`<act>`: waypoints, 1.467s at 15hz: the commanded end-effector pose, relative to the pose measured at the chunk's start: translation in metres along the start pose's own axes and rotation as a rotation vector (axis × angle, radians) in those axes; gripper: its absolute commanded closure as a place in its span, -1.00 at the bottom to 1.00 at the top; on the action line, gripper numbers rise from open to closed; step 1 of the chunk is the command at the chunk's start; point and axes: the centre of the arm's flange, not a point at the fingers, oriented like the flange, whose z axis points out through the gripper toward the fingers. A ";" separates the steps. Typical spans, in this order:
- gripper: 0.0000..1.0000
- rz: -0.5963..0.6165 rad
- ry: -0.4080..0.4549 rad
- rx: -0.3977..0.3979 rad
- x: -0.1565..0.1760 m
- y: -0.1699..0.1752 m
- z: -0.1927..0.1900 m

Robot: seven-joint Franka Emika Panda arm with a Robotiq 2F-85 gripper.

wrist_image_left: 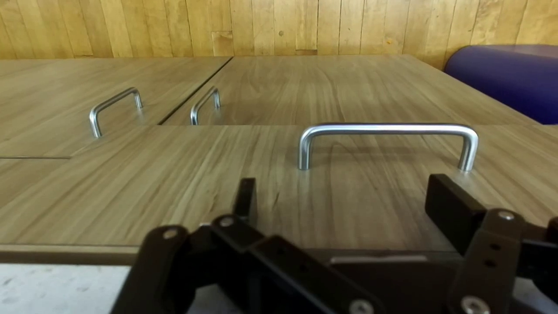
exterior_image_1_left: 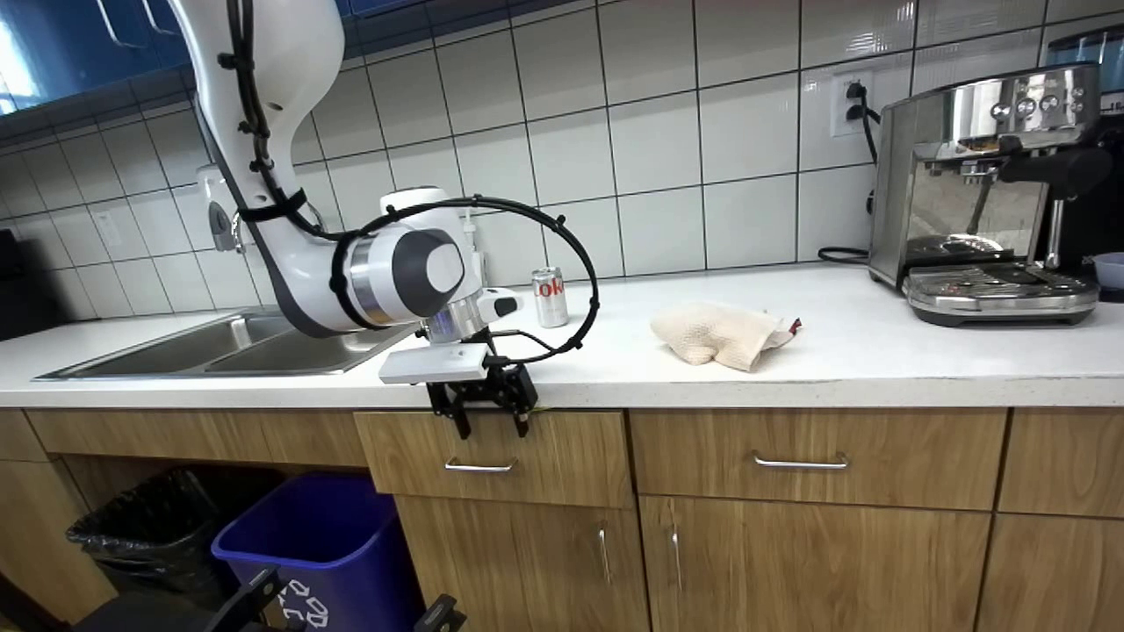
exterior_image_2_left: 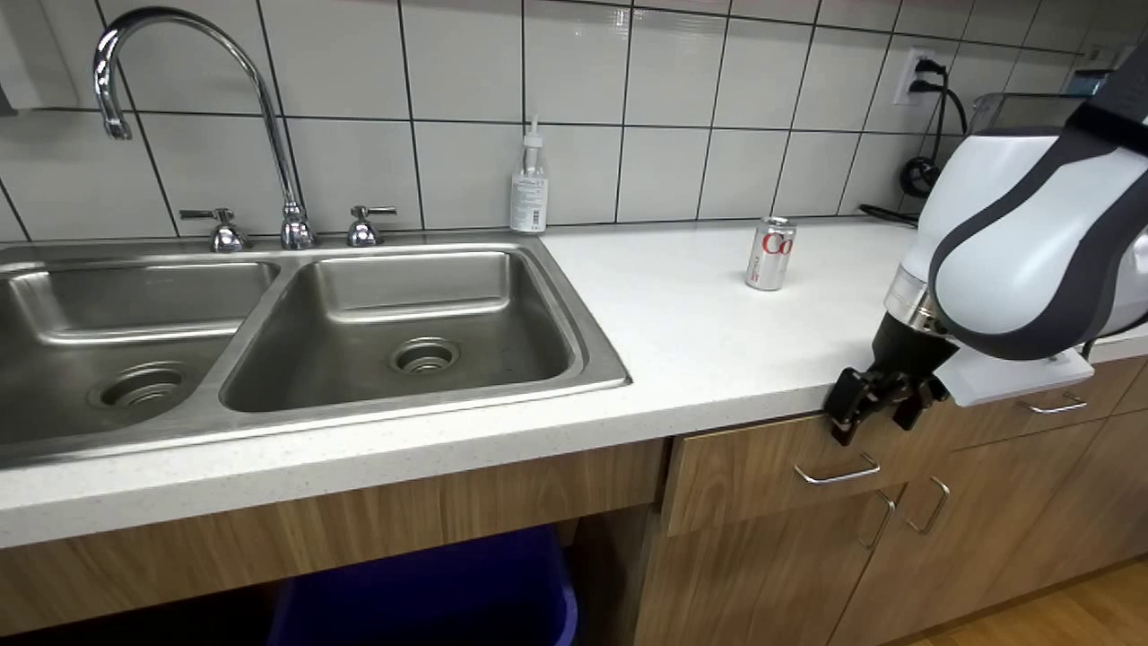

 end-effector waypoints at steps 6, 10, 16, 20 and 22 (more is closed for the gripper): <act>-1.00 0.056 0.086 0.044 -0.031 0.008 -0.031; -1.00 0.073 0.085 0.052 -0.053 0.005 -0.038; -1.00 0.087 0.048 0.040 -0.078 0.004 -0.058; -1.00 0.086 0.016 0.047 -0.088 0.004 -0.076; -1.00 0.090 -0.008 0.050 -0.093 0.002 -0.085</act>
